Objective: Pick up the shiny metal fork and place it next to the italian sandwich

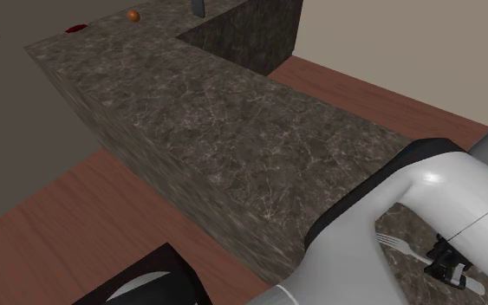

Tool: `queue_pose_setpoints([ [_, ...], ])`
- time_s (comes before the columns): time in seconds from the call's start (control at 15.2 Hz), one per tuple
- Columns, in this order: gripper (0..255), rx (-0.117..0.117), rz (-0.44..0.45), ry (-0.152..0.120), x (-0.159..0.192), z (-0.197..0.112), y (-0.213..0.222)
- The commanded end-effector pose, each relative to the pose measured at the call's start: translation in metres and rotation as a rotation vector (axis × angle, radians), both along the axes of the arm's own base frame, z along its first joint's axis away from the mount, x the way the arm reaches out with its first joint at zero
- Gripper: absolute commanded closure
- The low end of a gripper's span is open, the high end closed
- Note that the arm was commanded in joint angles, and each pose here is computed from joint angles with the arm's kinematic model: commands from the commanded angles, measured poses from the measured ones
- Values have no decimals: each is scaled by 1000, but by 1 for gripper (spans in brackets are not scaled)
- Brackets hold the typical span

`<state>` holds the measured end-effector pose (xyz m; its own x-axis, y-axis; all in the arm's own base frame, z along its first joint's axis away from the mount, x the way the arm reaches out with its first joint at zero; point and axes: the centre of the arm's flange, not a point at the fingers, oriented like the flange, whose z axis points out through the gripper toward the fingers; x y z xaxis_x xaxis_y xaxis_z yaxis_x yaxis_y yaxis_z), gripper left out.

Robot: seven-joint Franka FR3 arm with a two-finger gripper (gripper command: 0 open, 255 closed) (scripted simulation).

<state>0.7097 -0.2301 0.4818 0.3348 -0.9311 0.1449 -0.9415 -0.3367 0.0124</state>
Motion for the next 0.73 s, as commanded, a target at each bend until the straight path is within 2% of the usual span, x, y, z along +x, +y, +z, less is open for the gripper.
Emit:
queue_pose_setpoints([
  [0.0, 255, 0, 0, -1, 0, -11, 0],
  [0.66, 255, 0, 0, -1, 0, -64, 0],
])
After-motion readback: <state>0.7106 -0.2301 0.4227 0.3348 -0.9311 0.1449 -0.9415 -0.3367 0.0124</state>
